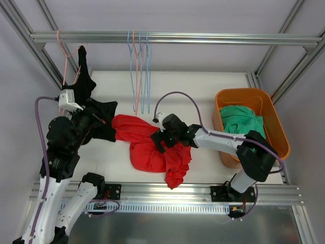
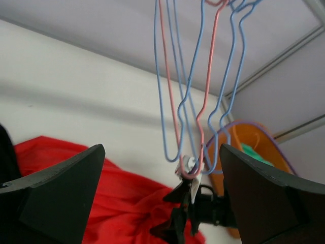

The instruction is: Remove the tank top from the hanger

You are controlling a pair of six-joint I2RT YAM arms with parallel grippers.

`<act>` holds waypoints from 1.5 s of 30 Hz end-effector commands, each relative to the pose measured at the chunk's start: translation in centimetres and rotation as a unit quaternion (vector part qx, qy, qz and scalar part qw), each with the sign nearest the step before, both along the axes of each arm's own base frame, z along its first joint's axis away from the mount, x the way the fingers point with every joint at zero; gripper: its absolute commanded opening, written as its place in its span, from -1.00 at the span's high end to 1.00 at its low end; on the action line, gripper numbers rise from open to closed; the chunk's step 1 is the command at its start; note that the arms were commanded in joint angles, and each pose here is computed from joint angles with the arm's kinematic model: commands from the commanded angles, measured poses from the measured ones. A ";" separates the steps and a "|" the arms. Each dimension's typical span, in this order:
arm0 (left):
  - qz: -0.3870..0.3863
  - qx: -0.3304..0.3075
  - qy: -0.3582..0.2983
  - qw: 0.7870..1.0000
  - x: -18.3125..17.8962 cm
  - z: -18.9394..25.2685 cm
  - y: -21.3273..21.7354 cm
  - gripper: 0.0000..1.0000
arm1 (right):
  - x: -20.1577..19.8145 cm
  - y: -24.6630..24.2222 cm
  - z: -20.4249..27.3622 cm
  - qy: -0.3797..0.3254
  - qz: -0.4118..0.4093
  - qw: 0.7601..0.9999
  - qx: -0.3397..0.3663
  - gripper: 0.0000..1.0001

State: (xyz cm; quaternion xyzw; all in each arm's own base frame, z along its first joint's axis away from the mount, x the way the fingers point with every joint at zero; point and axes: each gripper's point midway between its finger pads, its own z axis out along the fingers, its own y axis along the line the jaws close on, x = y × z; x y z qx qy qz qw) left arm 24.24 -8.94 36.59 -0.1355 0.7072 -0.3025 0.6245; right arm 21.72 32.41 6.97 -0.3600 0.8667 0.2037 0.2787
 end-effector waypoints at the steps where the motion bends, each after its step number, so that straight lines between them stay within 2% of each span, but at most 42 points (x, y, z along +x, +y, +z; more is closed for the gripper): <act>1: 0.002 0.103 0.033 0.994 -1.6 -4.2 1.5 -0.97 | 3.6 1.3 -0.4 -0.070 -0.036 0.997 -0.008 -0.99; 4: -0.017 0.156 0.038 0.987 -3.1 -5.9 1.9 -0.97 | 4.3 1.7 -2.9 -0.068 -0.042 0.996 -0.035 -0.99; 7: -0.007 0.179 0.036 0.983 -3.9 -7.2 2.7 -0.98 | 4.3 1.2 -4.9 -0.075 -0.051 0.993 -0.072 -0.99; 8: 0.011 0.190 0.045 0.981 -3.8 -8.2 3.5 -0.97 | 4.1 0.9 -5.3 -0.077 -0.053 0.992 -0.080 -0.83; 9: 0.016 0.192 0.042 0.980 -3.9 -8.4 3.7 -0.97 | 3.8 0.8 -5.4 -0.081 -0.058 0.992 -0.084 -0.63; 10: 0.021 0.192 0.035 0.981 -4.3 -8.4 4.0 -0.97 | 4.2 0.1 -5.2 -0.098 -0.087 0.988 -0.082 -0.26; 11: 0.026 0.193 0.040 0.980 -4.3 -9.0 4.1 -0.97 | 4.2 -0.4 -5.1 -0.109 -0.103 0.985 -0.083 0.52; 12: 0.028 0.192 0.041 0.980 -4.3 -9.3 4.2 -0.97 | 4.2 -0.7 -4.8 -0.119 -0.113 0.983 -0.081 0.85; 13: 0.029 0.191 0.039 0.980 -4.4 -9.3 4.3 -0.97 | 4.5 -1.0 -4.2 -0.133 -0.129 0.980 -0.072 0.98; 16: 0.031 0.195 0.041 0.979 -4.3 -9.6 4.4 -0.97 | 4.1 -2.9 -1.8 -0.151 -0.167 0.974 -0.035 0.99; 19: 0.037 0.191 0.040 0.980 -4.4 -9.6 4.5 -0.97 | 3.5 -4.8 3.1 -0.178 -0.202 0.962 0.029 0.99; 20: 0.042 0.189 0.040 0.980 -4.5 -9.6 4.7 -0.97 | 3.2 -5.6 6.1 -0.195 -0.210 0.955 0.070 0.99; 22: 0.065 0.183 0.035 0.980 -4.6 -9.4 5.5 -0.97 | 3.1 -7.1 9.2 -0.218 -0.233 0.943 0.097 0.99; 24: 0.089 0.175 0.025 0.980 -5.0 -8.9 6.2 -0.97 | 2.6 -8.3 13.8 -0.242 -0.233 0.930 0.146 0.99; 30: 0.137 0.159 0.006 0.978 -5.9 -8.2 8.0 -0.97 | 1.2 -10.7 25.0 -0.309 -0.201 0.908 0.199 0.99; 33: 0.155 0.155 0.002 0.976 -6.1 -8.1 8.6 -0.97 | 1.2 -12.6 28.6 -0.340 -0.211 0.897 0.187 0.99; 34: 0.156 0.154 0.001 0.976 -6.1 -8.1 8.6 -0.97 | 1.2 -13.7 31.7 -0.367 -0.217 0.885 0.188 0.99; 36: 0.153 0.155 0.002 0.976 -6.1 -8.2 8.5 -0.97 | 1.5 -15.8 34.1 -0.394 -0.240 0.873 0.159 0.99; 37: 0.152 0.155 0.002 0.976 -6.1 -8.1 8.5 -0.97 | 1.5 -17.1 37.0 -0.417 -0.249 0.860 0.156 0.99; 40: 0.149 0.155 0.002 0.977 -6.1 -8.2 8.4 -0.97 | 1.5 -19.8 39.9 -0.443 -0.277 0.843 0.126 0.99; 44: 0.143 0.155 0.001 0.978 -6.1 -8.2 8.2 -0.97 | 1.9 -25.6 44.1 -0.480 -0.352 0.800 0.074 0.99; 45: 0.141 0.154 0.000 0.978 -6.2 -8.2 8.1 -0.97 | 2.1 -26.3 44.2 -0.480 -0.359 0.798 0.062 0.99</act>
